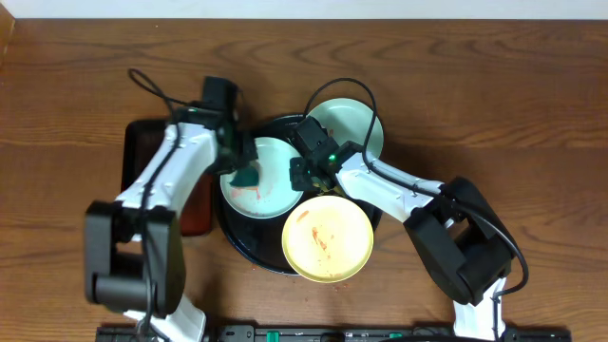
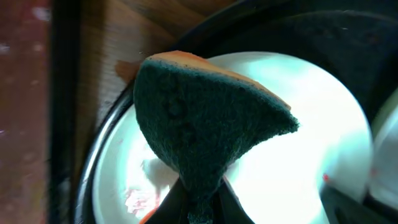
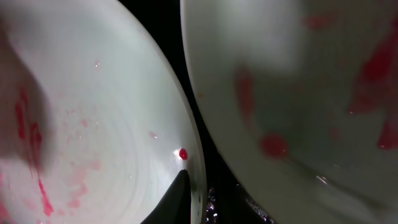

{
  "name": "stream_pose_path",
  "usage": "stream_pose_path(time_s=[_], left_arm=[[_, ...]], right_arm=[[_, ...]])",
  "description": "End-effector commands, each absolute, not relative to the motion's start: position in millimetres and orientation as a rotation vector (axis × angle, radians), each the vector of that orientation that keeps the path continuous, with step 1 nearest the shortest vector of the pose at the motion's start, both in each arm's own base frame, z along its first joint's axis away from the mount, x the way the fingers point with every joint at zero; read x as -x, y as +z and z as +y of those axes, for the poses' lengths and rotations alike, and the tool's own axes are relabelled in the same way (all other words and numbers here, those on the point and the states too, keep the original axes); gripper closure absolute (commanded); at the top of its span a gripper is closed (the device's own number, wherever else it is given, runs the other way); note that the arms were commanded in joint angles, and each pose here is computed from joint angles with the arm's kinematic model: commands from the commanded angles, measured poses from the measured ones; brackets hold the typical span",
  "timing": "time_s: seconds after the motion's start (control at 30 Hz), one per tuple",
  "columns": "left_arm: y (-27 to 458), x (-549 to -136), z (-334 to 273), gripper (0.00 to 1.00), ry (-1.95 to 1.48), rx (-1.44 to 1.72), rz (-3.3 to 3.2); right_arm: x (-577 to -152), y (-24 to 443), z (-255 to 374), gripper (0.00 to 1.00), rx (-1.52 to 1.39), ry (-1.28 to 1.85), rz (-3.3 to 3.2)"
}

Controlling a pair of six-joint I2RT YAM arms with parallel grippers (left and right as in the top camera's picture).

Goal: Clean dirty plates on tray and stack at the side
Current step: 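Scrub the left pale green plate with the sponge in the left gripper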

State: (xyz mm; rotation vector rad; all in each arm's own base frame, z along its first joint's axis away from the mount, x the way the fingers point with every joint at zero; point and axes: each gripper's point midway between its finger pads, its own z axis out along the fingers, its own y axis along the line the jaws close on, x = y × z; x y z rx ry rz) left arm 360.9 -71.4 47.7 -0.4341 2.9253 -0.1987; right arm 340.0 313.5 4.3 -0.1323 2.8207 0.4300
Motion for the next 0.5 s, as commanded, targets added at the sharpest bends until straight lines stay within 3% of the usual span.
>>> stream_pose_path(time_s=[0.0,0.23,0.47], left_arm=[[25,-361,-68,0.93,-0.065,0.520,2.930],[-6,-339,-84,0.93,-0.124,0.543,3.078],[11,-312,-145,0.93,-0.714,0.131,3.188]], right_arm=[[-334,-13,306,0.87,0.152,0.342,2.851],[-333,-13,305,0.87,0.153,0.339,2.854],[-333,-13,305,0.87,0.152,0.340,2.854]])
